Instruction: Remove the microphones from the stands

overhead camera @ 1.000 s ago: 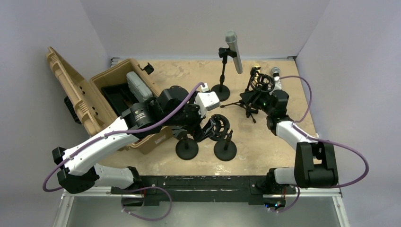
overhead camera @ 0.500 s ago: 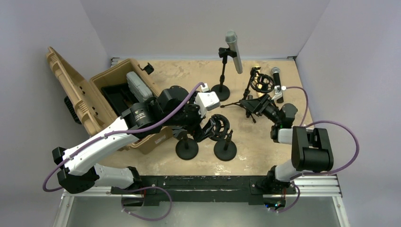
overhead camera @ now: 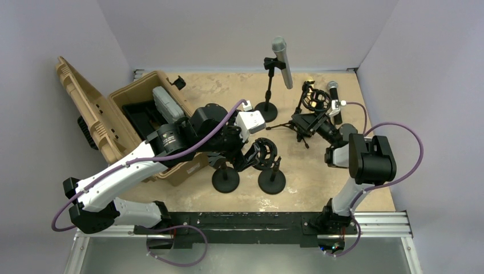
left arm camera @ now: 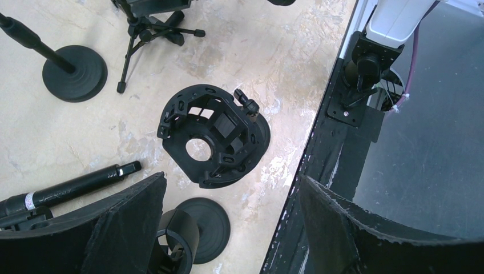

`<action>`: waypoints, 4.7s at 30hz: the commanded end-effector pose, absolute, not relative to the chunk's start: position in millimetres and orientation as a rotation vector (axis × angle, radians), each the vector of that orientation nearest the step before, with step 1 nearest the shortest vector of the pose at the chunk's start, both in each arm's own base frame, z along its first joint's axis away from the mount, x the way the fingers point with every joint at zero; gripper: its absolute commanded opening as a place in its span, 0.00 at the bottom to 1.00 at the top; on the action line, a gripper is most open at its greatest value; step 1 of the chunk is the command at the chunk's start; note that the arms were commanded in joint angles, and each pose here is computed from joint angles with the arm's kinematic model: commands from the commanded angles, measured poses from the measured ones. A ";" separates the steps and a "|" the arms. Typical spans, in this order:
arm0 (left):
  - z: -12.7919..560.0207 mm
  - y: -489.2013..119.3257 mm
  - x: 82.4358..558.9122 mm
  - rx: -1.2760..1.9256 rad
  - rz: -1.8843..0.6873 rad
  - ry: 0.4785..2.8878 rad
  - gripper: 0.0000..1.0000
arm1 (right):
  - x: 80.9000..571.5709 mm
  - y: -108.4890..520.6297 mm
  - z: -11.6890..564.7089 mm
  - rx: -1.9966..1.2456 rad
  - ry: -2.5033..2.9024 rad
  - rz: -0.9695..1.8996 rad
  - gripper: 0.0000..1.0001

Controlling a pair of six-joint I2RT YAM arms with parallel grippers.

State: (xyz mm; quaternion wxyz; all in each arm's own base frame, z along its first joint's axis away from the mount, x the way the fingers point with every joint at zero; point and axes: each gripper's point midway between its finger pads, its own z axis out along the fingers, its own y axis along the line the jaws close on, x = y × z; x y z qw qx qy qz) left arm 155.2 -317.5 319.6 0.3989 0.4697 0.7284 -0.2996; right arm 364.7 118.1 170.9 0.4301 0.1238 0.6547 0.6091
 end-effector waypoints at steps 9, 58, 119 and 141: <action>337.7 -315.2 151.8 1.190 -0.770 1.771 0.84 | 395.2 103.7 180.9 0.335 1.558 1.497 0.48; 339.2 -313.7 152.1 1.186 -0.765 1.771 0.84 | 406.4 96.6 157.8 0.277 2.078 0.694 0.00; 381.5 -424.2 293.8 0.676 -1.110 1.977 0.86 | 371.4 174.9 143.9 -0.074 1.953 1.516 0.00; 346.9 -464.4 303.5 0.335 -1.551 2.010 0.59 | 377.6 173.9 150.2 -0.063 1.933 1.489 0.00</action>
